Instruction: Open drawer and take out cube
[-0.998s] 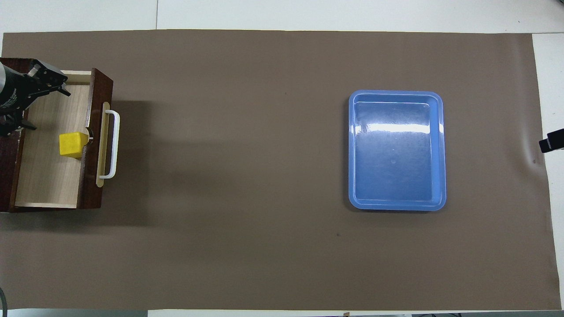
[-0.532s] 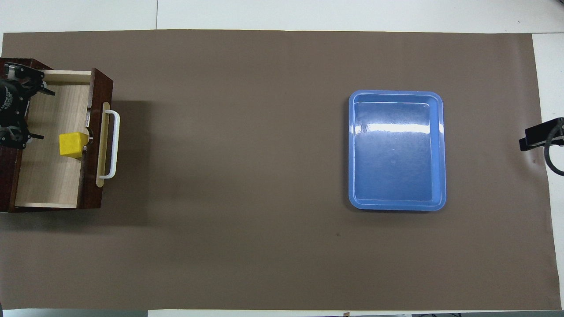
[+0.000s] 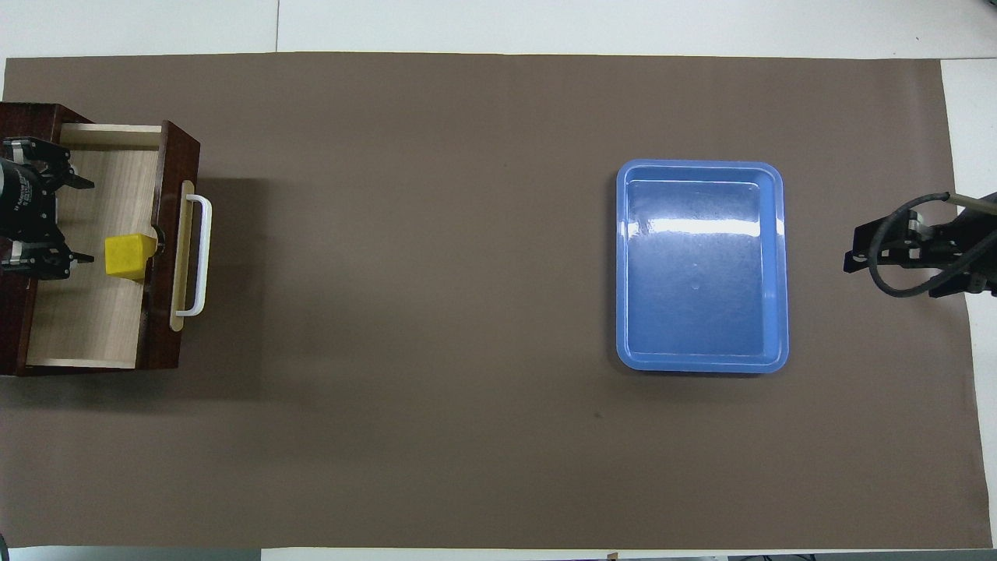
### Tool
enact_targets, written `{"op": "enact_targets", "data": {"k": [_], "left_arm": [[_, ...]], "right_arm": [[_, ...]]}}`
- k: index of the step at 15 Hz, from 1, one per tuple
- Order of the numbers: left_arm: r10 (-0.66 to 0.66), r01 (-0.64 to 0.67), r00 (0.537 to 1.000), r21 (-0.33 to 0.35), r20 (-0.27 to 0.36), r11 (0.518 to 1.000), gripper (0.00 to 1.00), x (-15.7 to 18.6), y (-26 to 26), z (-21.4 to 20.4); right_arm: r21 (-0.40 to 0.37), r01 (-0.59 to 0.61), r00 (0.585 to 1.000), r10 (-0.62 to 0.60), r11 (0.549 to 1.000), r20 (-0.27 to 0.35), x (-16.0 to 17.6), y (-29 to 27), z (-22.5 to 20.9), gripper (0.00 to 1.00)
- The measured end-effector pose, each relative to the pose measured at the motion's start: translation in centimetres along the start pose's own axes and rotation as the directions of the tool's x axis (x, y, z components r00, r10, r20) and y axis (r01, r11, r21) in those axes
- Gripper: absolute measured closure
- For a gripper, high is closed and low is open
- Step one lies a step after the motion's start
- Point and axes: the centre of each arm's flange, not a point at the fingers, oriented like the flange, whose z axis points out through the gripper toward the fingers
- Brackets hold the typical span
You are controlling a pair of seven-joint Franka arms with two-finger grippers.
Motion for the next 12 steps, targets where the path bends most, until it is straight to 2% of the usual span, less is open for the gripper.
{"op": "enact_targets", "data": {"k": [7, 12], "left_arm": [[-0.165, 0.165, 0.986, 0.022, -0.002, 0.986, 0.0, 0.7, -0.6, 2.7], [-0.209, 0.209, 0.978, 0.039, -0.006, 0.977, 0.0, 0.4, -1.2, 3.6]], "right_arm": [[0.071, -0.21, 0.977, 0.207, 0.975, 0.047, -1.6, -1.6, 2.1, 0.0], [0.093, -0.26, 0.965, 0.255, 0.961, 0.062, -1.9, -1.9, 2.9, 0.0]]}}
